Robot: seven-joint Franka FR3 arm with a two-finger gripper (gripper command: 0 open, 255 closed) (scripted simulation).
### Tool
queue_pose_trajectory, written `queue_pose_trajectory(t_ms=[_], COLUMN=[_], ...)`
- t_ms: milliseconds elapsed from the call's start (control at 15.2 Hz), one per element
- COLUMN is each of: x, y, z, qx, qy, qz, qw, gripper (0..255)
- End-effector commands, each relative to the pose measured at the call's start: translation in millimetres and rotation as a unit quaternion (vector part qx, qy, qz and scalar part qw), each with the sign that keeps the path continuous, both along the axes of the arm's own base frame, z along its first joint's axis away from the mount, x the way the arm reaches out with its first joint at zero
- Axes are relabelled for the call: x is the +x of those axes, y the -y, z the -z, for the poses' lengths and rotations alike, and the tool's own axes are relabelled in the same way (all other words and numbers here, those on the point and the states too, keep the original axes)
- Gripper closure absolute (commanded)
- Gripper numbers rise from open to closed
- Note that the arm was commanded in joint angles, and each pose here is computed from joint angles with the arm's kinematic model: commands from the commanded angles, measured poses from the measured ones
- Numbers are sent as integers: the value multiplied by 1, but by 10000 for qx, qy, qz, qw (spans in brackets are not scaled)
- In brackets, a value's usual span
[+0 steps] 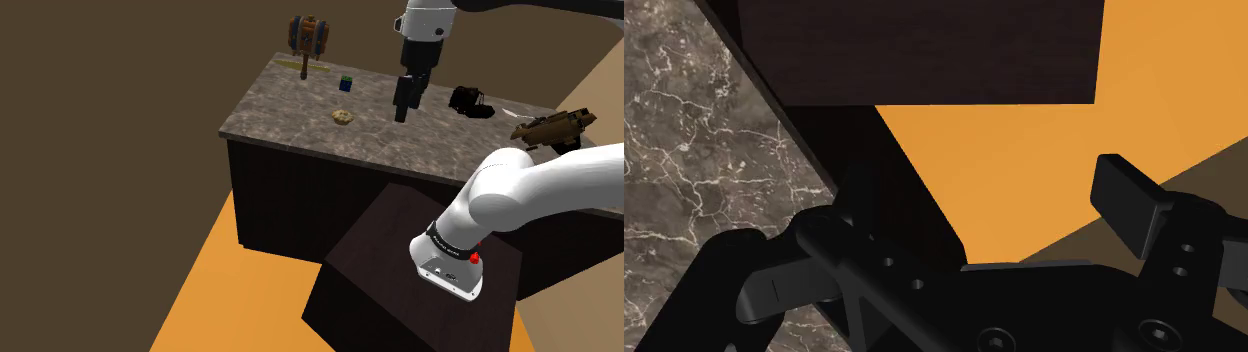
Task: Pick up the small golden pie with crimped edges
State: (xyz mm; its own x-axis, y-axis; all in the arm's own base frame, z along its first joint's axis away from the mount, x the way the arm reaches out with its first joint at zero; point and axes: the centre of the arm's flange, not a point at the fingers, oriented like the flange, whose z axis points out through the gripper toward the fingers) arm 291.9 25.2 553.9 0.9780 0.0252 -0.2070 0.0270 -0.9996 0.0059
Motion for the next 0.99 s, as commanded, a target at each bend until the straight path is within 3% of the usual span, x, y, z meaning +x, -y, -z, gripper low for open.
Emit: queue_pose_trajectory(t_ms=[0, 462, 924], x=[0, 37, 78], y=[0, 25, 56], z=[0, 65, 124], qx=[0, -682, -1360], qy=[0, 269, 537], qz=[0, -310, -617], qw=[10000, 9968, 9873], gripper=[0, 0, 0])
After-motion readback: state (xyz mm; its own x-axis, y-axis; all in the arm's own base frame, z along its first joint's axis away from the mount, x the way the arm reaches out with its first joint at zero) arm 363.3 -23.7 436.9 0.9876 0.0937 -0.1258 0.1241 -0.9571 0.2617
